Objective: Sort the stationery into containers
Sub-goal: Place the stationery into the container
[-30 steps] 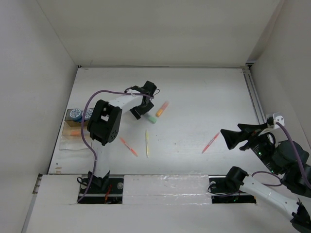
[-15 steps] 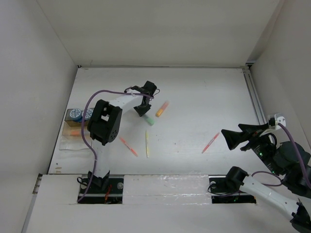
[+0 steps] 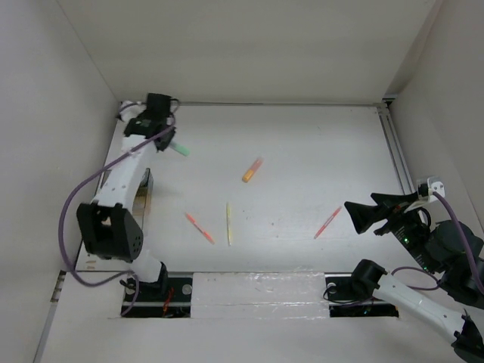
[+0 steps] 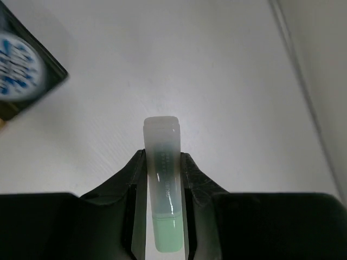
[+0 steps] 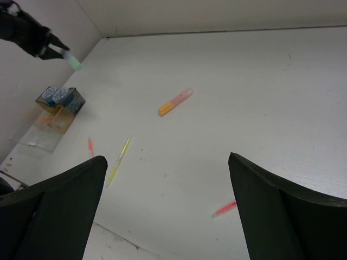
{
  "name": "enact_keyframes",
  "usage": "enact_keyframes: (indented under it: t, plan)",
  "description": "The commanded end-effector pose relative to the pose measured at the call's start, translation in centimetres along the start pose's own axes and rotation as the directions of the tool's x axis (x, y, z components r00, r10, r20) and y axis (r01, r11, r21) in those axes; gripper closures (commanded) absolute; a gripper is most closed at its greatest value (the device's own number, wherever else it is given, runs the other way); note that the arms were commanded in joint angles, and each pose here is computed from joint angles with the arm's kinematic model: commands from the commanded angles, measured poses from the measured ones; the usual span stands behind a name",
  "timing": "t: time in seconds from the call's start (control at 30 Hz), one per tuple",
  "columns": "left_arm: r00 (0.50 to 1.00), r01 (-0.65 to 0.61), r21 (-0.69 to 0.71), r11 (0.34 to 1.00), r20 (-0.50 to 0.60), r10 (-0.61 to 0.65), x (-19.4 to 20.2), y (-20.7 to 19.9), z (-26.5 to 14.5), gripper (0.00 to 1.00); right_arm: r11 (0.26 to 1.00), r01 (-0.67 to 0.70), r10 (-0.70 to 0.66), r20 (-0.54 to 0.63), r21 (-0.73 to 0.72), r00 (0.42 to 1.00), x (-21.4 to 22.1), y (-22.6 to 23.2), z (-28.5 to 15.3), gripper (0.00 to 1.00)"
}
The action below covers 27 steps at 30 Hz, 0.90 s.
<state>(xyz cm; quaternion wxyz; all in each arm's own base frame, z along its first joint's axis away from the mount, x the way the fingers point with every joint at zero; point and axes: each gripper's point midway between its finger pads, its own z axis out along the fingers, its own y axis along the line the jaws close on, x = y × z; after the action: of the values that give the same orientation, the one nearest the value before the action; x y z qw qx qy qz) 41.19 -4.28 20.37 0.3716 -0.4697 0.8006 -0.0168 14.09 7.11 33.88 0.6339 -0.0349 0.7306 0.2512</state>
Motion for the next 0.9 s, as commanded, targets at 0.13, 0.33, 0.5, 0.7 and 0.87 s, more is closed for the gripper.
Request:
enact_keyframes:
  t: [0.13,0.33,0.5,0.7,0.87]
  plan:
    - [0.988,0.107,-0.130,0.986,0.126,-0.091,-9.8,11.1,-0.4,1.00,0.999,-0.007,0.007,0.013,-0.031,1.000,-0.4,0.7,0.1,0.00]
    - [0.984,0.129,-0.263,0.956,0.154,-0.091,-9.8,16.1,0.8,1.00,0.999,-0.007,0.007,0.013,-0.031,1.000,-0.4,0.7,0.1,0.00]
    - [0.980,0.186,-0.343,0.921,0.136,-0.148,-8.1,20.4,2.8,1.00,0.999,-0.014,0.015,0.025,-0.046,1.000,-0.7,0.8,-0.1,0.00]
    - [0.977,0.207,-0.360,0.910,0.125,-0.172,-6.9,22.7,3.6,1.00,0.999,-0.001,0.002,0.014,-0.052,1.000,-0.3,0.9,0.0,0.00]
    - [0.974,0.225,-0.385,0.895,0.121,-0.192,-6.9,23.5,4.2,1.00,0.998,0.006,-0.006,-0.005,-0.057,1.000,0.0,1.2,0.4,0.00]
